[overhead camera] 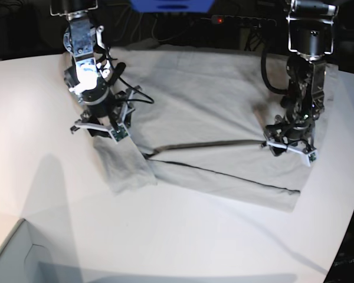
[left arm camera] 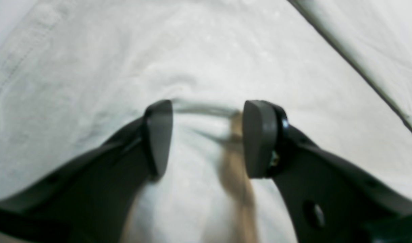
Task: Layout the t-shirt on the table in an organized manner, then fold the t-shirt properly
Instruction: 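Move the right gripper to the shirt body and grasp the fabric, then pull the grasped fabric with the right gripper toward the sleeve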
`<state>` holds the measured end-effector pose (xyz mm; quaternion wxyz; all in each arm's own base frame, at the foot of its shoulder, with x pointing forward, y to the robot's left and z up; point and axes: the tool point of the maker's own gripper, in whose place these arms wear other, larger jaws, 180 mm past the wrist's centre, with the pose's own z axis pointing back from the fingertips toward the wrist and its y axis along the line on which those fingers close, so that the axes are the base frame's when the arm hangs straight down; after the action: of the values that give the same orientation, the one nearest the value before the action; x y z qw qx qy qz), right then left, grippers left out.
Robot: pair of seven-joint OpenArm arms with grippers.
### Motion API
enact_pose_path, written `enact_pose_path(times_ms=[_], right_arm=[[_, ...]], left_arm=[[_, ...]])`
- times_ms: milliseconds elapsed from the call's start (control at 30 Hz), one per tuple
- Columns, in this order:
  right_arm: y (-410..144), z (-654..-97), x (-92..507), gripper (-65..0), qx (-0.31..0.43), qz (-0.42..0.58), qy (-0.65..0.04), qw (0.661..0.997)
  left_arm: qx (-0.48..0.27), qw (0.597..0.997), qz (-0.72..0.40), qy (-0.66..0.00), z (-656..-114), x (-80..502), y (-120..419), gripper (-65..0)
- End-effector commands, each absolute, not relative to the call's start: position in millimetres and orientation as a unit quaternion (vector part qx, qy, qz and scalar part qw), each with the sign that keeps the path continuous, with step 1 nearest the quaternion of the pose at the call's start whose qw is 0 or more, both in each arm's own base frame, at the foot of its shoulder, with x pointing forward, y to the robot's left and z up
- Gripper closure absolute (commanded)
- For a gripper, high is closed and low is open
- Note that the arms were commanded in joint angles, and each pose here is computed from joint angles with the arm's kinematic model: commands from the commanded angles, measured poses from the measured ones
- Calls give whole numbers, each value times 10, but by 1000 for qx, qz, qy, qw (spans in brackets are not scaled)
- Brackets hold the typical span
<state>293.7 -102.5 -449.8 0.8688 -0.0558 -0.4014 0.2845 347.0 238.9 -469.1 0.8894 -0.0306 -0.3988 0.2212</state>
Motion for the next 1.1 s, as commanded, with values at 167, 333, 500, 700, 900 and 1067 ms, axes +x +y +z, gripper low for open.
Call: enact_pose_path(times_ms=[167, 333, 500, 700, 900, 1067], right_arm=[[-1045, -4460, 3032, -237, -58, 277, -414, 865], [-1044, -4445, 3044, -155, -59, 277, -416, 864], [-1050, -4420, 3071, -100, -60, 276, -420, 863], [-1068, -4253, 3156, 0, -68, 272, -440, 853], [-1358, -3979, 3438, 0, -100, 238, -470, 844], [-1640, -3598, 3817, 0, -133, 217, -507, 823]], left_arm=[[-32, 895, 226, -382, -4730, 3438, 2392, -329], [-31, 895, 226, -382, -4728, 3437, 2400, -329], [-32, 895, 225, -383, -4728, 3438, 2398, -329], [-31, 896, 224, -382, -4730, 3438, 2392, -329], [-30, 897, 225, -381, -4742, 3416, 2406, -329], [-29, 897, 224, -381, -4740, 3416, 2414, -329]])
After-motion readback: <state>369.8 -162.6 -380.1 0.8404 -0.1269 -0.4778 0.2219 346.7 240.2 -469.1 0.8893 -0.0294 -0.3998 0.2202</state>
